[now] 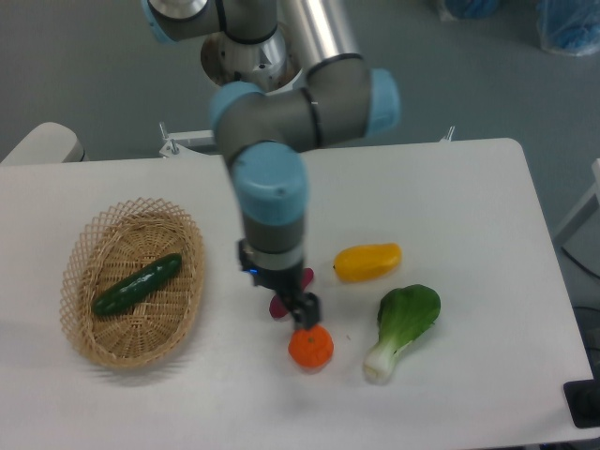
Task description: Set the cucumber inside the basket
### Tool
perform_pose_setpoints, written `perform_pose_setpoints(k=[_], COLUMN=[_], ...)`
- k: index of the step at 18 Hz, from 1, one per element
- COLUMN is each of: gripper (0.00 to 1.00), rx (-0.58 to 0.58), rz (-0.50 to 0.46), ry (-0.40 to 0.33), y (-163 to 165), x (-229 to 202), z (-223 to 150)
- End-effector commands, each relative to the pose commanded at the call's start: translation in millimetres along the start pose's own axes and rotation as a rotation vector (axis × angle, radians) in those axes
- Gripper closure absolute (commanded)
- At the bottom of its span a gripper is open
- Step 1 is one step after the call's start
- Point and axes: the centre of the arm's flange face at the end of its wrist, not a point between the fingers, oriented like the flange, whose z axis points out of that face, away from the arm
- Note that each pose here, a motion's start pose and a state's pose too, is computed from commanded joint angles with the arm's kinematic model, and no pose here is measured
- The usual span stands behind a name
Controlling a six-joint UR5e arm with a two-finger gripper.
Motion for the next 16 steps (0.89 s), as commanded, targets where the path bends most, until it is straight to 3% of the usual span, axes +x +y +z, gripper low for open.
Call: perform_pose_setpoints(k=[10,16], gripper=[0.0,0.0], rx=[-0.007,-0.008], rz=[0.106,0.111], ry=[-0.033,-0.043], y=[65.3,76.9], x=[-66.5,-82.6], z=[7.9,10.2])
